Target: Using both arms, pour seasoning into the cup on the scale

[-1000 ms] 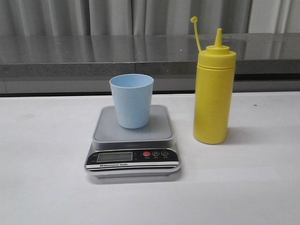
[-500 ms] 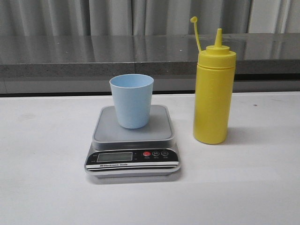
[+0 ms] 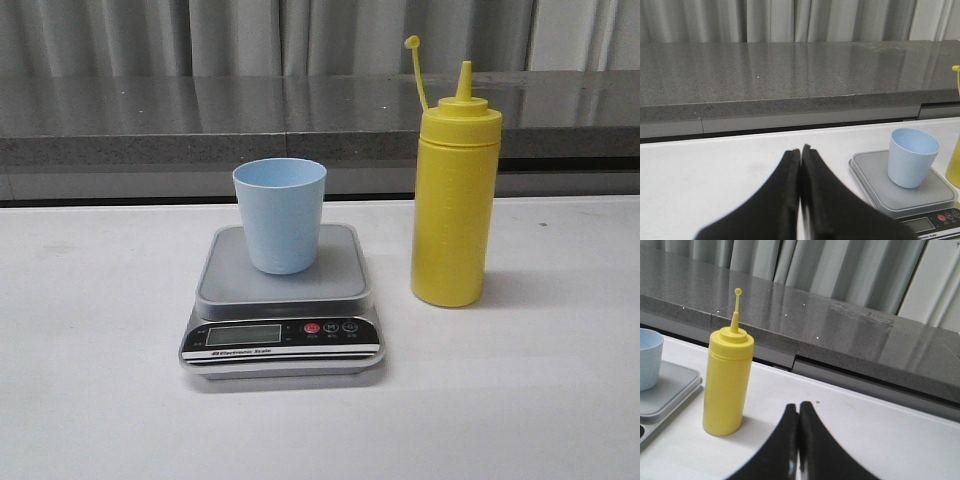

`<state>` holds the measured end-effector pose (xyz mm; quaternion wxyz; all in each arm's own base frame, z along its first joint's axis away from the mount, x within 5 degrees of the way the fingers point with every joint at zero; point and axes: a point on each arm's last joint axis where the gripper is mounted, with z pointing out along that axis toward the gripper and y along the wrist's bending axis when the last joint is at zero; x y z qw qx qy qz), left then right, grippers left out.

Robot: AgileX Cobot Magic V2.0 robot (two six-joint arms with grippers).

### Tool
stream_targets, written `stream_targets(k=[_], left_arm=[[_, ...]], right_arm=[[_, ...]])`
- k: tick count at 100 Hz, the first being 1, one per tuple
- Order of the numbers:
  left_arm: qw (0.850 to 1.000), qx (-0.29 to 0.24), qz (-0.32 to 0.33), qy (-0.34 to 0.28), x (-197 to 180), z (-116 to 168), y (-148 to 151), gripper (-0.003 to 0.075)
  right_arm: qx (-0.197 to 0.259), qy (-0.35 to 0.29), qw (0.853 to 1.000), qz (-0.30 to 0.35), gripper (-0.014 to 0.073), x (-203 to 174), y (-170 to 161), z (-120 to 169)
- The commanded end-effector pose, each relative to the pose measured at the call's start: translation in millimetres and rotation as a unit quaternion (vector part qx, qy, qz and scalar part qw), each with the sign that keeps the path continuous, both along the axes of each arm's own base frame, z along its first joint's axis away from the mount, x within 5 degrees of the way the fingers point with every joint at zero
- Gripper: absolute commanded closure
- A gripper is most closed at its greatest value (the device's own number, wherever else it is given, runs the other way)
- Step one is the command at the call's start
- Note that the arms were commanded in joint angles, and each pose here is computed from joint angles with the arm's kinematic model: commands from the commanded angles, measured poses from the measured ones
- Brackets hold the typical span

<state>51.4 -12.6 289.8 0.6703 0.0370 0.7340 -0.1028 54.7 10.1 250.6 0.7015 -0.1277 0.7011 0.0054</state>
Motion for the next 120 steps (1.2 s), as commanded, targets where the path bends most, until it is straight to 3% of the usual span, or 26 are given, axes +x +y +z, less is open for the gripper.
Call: stream_targets(k=[1,60,120], left_arm=[[0.999,-0.012,0.005,-0.047,0,15,1,0.0739],[0.999,-0.012,0.005,-0.047,0,15,1,0.0739],[0.999,-0.012,0.005,-0.047,0,15,1,0.0739]], right_arm=[[0.002,-0.021,1.000,-0.007,0.0715,-7,-2,9],[0.059,-0.018,0.996,-0.061,0.0715,1,-7,-50],[0.059,-0.018,0.996,-0.061,0.0715,1,-7,-50]])
